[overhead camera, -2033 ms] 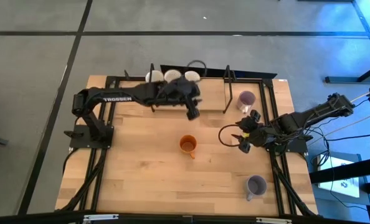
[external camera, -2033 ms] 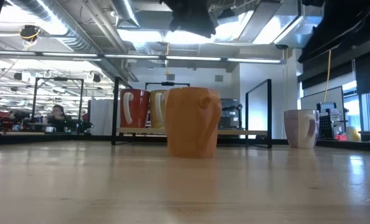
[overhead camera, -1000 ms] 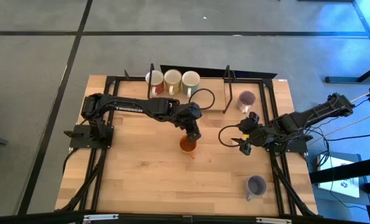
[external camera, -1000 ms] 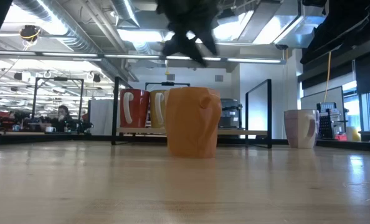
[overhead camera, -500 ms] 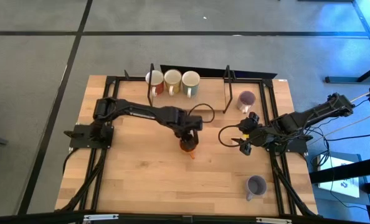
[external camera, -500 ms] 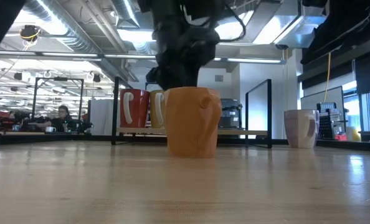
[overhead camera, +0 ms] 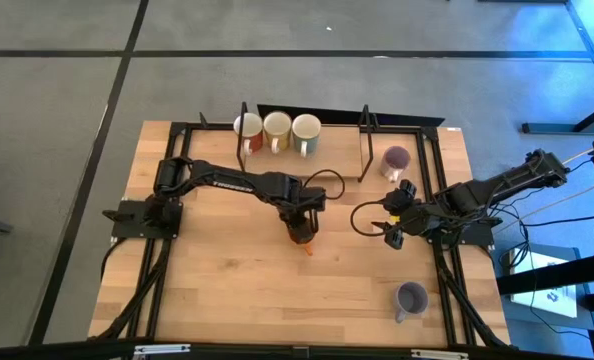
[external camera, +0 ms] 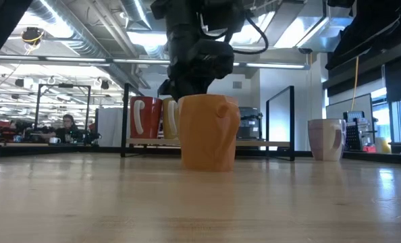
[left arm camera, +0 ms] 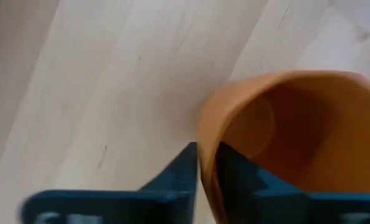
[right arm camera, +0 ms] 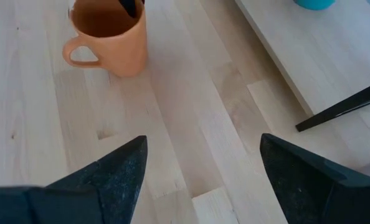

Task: Place coffee mugs
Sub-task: Put the orange mug on the shelf

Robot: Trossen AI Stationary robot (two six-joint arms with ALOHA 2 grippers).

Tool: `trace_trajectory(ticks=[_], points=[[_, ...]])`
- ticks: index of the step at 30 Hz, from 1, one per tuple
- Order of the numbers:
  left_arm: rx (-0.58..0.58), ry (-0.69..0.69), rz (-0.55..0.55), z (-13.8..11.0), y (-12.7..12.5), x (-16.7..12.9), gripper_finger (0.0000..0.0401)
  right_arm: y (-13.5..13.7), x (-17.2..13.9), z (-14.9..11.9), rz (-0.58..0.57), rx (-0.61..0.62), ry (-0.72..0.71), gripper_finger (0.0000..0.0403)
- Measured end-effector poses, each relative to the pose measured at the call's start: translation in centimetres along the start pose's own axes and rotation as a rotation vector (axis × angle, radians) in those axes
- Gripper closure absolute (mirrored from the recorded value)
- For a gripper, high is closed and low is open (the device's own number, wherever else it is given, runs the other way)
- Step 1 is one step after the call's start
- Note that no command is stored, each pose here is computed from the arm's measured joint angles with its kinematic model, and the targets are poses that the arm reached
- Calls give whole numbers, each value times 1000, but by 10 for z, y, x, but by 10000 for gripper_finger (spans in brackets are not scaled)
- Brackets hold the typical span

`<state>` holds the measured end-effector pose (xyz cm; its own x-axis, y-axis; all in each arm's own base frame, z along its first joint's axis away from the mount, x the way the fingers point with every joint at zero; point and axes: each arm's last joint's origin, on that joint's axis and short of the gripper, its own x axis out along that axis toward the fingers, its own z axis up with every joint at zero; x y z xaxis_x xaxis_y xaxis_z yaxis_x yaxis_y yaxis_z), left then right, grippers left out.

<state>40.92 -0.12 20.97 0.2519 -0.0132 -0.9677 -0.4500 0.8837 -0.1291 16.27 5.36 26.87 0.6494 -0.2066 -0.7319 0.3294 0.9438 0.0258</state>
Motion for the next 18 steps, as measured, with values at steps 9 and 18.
trace_trajectory(ticks=[9, 18], points=[[148, -14, 36, -2, 6, -17, 383, 0, 0, 0, 1, -46, 2, 105], [244, -99, 63, -14, 16, -75, 384, 0, 0, 0, 2, -49, 1, 105]])
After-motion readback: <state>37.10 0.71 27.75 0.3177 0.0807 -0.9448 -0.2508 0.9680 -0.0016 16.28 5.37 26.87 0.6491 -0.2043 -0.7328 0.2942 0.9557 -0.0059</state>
